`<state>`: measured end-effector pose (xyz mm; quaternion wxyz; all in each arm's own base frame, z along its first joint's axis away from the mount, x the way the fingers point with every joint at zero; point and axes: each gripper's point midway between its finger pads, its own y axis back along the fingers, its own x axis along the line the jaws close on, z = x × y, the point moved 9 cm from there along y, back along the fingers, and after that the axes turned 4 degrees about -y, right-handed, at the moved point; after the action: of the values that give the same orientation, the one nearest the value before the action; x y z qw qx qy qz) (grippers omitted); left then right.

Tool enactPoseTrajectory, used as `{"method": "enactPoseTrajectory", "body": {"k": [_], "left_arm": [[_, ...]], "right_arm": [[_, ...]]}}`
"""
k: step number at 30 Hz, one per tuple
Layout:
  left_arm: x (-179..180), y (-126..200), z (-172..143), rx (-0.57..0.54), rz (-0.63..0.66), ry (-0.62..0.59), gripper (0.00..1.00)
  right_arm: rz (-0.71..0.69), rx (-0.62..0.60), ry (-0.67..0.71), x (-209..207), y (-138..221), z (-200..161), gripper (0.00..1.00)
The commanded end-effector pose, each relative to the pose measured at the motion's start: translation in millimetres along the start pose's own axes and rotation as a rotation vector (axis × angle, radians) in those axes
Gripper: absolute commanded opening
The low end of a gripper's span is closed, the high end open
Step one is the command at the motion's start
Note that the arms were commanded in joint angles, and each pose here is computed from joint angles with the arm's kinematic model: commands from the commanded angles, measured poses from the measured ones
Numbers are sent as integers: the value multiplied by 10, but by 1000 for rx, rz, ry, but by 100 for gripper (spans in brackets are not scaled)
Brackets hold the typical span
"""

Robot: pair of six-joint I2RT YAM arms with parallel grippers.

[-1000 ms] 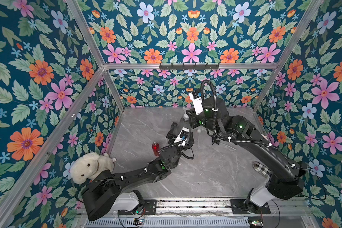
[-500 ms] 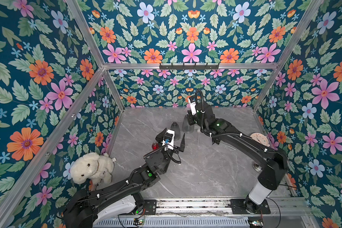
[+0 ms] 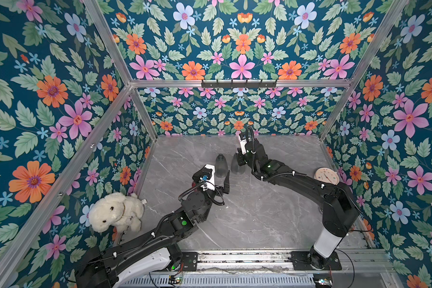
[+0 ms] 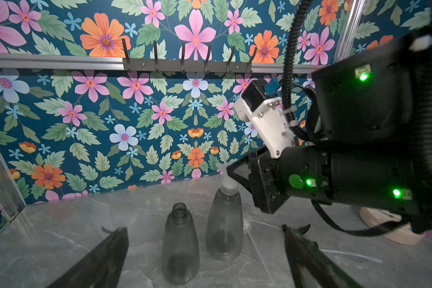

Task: Attach spray nozzles to spray bottles
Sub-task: Place the spray bottle at the center of the board.

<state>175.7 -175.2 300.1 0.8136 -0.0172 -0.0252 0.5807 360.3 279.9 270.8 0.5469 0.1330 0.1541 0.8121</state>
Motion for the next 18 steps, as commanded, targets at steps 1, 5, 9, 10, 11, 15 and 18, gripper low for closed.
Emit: {"method": "enactPoseTrajectory", "body": {"k": [1,5,9,10,11,15,18], "left_arm": [[28,-5,16,11,34,25,100],[35,12,29,12,25,21,100],[63,32,62,9,39,16,100],[68,38,70,7,39,15,100],[73,42,81,5,42,15,100],[92,50,90,7,57,7,100],[103,55,89,4,65,7,100]], "right_arm": [[40,-65,-46,64,-22,33,0],[44,-52,-8,185,-115,-5,0],[3,-23,14,217,-216,-35,0],[-7,-12,18,215,-232,-43,0],[-16,-1,22,211,-238,-48,0],[-35,20,30,172,-208,-72,0],[-16,54,18,167,-238,-114,0]]}}
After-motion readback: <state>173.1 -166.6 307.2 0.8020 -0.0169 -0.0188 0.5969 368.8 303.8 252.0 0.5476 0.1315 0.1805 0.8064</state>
